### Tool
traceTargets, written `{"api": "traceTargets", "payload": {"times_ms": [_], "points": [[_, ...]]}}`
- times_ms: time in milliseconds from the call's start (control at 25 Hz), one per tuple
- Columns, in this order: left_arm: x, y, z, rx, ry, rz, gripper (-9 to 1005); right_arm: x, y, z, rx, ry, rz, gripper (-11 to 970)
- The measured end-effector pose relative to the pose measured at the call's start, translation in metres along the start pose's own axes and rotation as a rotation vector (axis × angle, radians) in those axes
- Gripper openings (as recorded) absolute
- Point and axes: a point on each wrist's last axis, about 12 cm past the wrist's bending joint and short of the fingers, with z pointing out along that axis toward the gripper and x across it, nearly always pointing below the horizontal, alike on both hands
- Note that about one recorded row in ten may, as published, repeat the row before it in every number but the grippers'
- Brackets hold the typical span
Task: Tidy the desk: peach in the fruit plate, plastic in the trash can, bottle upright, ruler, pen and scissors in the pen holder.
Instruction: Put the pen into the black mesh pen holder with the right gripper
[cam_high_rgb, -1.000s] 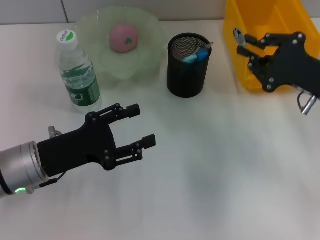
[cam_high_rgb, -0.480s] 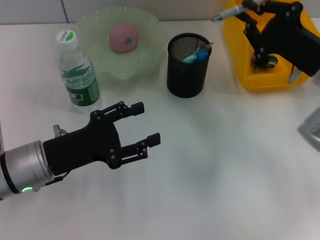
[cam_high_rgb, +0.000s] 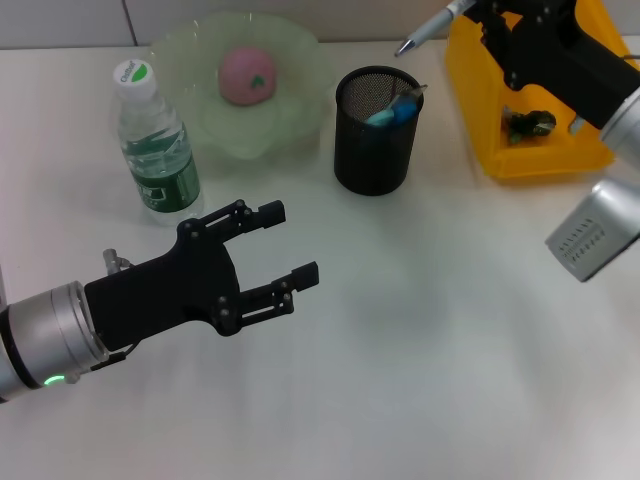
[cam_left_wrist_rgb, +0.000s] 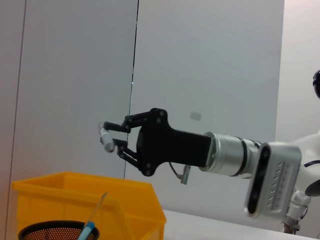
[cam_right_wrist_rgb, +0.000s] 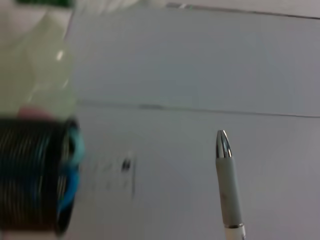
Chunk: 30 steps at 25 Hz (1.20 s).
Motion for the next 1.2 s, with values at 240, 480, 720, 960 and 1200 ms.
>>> {"api": "traceTargets", "payload": {"times_ms": [240, 480, 720, 960, 1200], "points": [[0.000, 0.000, 0.000, 0.001, 0.001, 0.006, 770, 0.001, 0.005, 0.010, -0.032, 0.072, -0.254, 226], [0.000, 0.000, -0.001, 0.000, 0.002, 0.040, 770, -0.001, 0.006, 0.012, -0.034, 0.088, -0.436, 230], [0.001, -0.001, -0.001, 0.002, 0.005, 0.053, 770, -0.003, 0.005, 0.015, -0.039, 0.066, -0.585, 233], [0.001, -0.002, -0.001, 0.005, 0.006, 0.064, 770, -0.007, 0.007, 0.020, -0.057, 0.016, -0.716, 237], [0.004, -0.005, -0.001, 0.006, 0.002, 0.074, 770, -0.011, 0.008, 0.023, -0.063, -0.031, -0.793, 241]]}}
